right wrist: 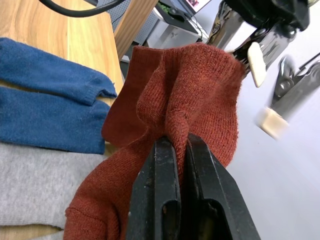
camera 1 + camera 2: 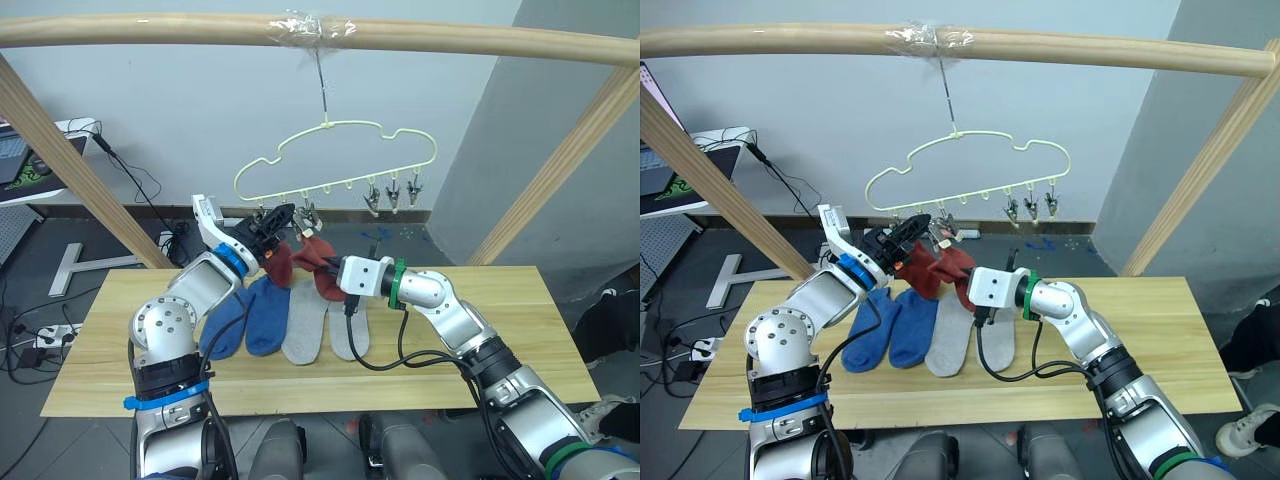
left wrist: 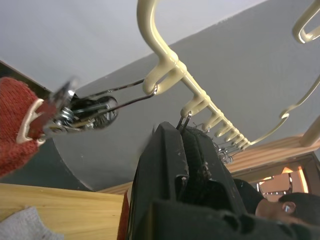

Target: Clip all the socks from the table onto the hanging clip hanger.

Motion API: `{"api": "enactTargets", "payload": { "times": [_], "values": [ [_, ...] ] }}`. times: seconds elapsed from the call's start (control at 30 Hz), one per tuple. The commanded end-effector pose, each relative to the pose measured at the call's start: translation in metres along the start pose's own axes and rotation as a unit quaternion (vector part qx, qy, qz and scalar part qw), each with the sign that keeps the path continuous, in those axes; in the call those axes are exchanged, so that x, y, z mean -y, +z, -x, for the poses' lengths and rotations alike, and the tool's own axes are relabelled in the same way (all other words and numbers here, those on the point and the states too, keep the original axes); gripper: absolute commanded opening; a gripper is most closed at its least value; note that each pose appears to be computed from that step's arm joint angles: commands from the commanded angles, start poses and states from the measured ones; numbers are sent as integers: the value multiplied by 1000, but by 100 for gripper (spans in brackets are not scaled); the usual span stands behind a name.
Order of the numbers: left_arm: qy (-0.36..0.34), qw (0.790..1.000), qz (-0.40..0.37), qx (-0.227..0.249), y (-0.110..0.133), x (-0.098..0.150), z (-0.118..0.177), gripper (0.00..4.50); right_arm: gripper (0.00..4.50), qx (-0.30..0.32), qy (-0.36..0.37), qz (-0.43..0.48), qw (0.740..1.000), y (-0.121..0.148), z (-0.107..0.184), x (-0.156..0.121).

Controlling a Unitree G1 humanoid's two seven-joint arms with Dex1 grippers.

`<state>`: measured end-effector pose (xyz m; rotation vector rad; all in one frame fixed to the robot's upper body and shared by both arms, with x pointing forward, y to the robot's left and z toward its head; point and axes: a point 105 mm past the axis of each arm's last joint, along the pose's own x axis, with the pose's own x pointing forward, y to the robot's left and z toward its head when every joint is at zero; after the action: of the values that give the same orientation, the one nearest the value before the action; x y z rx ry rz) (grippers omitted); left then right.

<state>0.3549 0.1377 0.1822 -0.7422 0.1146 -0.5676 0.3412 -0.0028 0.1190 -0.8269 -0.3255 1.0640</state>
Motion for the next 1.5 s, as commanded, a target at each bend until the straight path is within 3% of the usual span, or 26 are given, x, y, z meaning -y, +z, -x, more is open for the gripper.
{"api": "enactTargets", "payload": {
  "times": [0.03, 0.47, 0.93, 1.17, 1.27, 1.5],
  "values": [
    [-6, 1000, -8, -5, -4, 4, 3, 0, 4, 22, -24, 17, 999, 13, -1, 15],
    [4, 1000, -29, -1, -3, 0, 6, 0, 4, 25, -33, 18, 999, 15, 0, 17],
    [4, 999, -38, 10, 4, 1, 14, 429, 0, 26, -29, 10, 999, 16, 0, 17],
    [-7, 999, -52, -5, 6, 8, 31, 444, 0, 42, -17, -51, 998, 23, -3, 12],
    [-12, 995, -98, -13, 7, 11, 37, 450, 85, 46, -7, -88, 995, 25, -4, 9],
    [-17, 986, -164, -34, 0, 16, 44, 450, 331, 35, -13, -168, 985, 18, 5, 9]
  ]
}}
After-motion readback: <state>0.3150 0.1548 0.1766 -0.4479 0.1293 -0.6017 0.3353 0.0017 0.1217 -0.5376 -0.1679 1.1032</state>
